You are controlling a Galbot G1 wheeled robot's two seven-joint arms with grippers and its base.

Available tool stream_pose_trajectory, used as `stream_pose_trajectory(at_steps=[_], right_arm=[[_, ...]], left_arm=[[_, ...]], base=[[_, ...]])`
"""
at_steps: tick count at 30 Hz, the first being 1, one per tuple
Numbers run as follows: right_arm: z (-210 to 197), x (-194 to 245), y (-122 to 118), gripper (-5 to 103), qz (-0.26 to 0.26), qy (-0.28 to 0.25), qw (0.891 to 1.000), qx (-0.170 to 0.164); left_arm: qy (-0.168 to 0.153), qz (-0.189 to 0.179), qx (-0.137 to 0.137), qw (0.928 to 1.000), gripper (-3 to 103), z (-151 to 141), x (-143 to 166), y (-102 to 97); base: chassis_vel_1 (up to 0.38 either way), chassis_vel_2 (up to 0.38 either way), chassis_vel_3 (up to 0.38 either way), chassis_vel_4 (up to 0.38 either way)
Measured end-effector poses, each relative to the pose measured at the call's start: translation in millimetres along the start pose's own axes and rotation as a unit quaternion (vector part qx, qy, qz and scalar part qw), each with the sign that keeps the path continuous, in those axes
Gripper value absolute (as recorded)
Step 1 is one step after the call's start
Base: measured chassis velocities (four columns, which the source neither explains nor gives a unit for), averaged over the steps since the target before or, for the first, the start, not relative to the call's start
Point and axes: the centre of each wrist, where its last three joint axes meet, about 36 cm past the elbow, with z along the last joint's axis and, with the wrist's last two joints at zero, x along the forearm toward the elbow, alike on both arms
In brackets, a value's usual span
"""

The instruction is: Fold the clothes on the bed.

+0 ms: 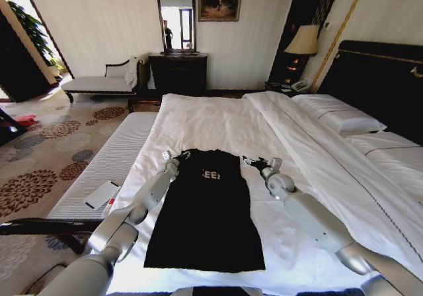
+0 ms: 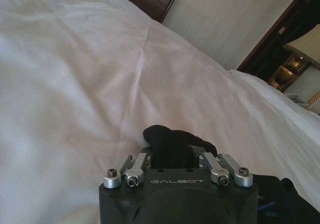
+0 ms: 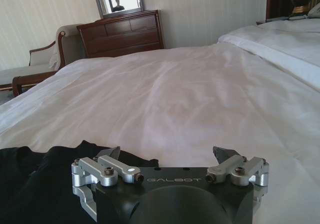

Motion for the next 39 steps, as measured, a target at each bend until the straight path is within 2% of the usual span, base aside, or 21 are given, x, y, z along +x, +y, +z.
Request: stream_pose_trajectory(at_steps=[2,3,4,9,20,26,36,39], right_arm=[[0,-8,0,100,-0.006,0.012,1.000,-0.003],[0,-8,0,100,-0.006,0.012,1.000,-0.003],[1,-13,-1,100,-0.009,0.022,1.000,-0.008],[-3,-28,-4,100,-0.029,0.064,0.996,-0.049],[-13,-68,-23,100,-0.054,0.088,0.990,-0.099],[-11,-81,-21,100,-0.062,0.094,0.989,-0.098],[-7,-101,-23,100,-0.066,0.107,0.989,-0.083],[-11,-108,-15,100,-0.071,0.107,0.988,-0.081]], left_arm=[[-0.001,-0.001,-0.003,1.0000,30,4,2,1.7],[-0.001,-0.001,-0.003,1.0000,30,4,2,1.7],[-0.002,0.000,-0.004,1.0000,25,5,3,2.0],[-0.003,-0.001,-0.006,1.0000,4,5,5,3.9],[-0.001,0.002,-0.010,1.0000,2,11,8,3.5],[-0.003,0.005,-0.012,0.9999,2,9,10,0.7],[-0.003,0.001,-0.019,0.9998,2,4,14,8.0],[-0.002,0.001,-0.020,0.9998,2,4,14,9.0]], base=[[0.000,0.000,0.000,0.000],[0.000,0.000,0.000,0.000],[0.000,0.000,0.000,0.000],[0.000,0.000,0.000,0.000],[0.000,0.000,0.000,0.000],[0.000,0.000,0.000,0.000],[0.000,0.000,0.000,0.000],[0.000,0.000,0.000,0.000]])
